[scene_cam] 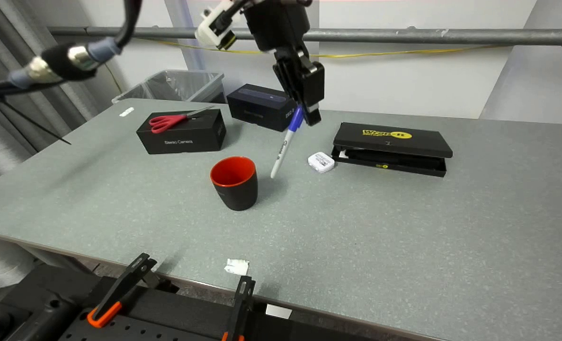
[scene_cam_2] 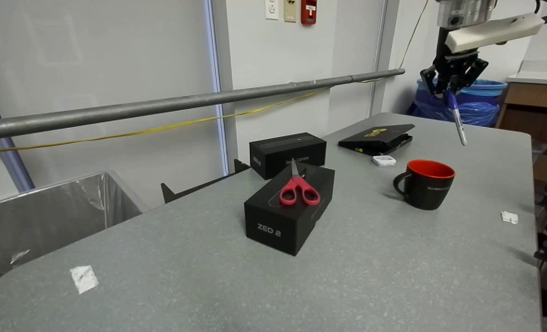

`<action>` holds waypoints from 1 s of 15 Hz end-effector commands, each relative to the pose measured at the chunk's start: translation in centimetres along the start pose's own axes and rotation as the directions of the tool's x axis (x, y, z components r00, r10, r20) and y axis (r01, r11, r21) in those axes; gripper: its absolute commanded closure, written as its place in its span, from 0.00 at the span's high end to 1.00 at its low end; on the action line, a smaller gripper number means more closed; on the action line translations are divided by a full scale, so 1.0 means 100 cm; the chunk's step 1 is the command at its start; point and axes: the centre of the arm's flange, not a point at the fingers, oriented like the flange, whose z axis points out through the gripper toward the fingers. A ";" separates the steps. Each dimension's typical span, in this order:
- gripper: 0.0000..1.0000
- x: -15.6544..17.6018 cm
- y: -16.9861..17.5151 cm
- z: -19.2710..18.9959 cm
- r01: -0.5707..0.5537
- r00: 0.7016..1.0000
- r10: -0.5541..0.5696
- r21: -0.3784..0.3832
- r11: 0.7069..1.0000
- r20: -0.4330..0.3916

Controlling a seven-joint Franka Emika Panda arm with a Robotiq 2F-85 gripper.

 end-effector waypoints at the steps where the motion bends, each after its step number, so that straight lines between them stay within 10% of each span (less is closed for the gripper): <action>1: 0.02 0.027 -0.036 0.055 0.032 0.995 -0.023 -0.099 0.995 0.094; 13: 0.02 0.031 -0.097 0.160 0.074 0.985 -0.029 -0.265 0.962 0.169; 14: 0.05 0.033 -0.098 0.162 0.073 0.986 -0.027 -0.273 0.959 0.166; 15: 0.32 0.035 -0.099 0.164 0.073 0.986 -0.027 -0.279 0.958 0.167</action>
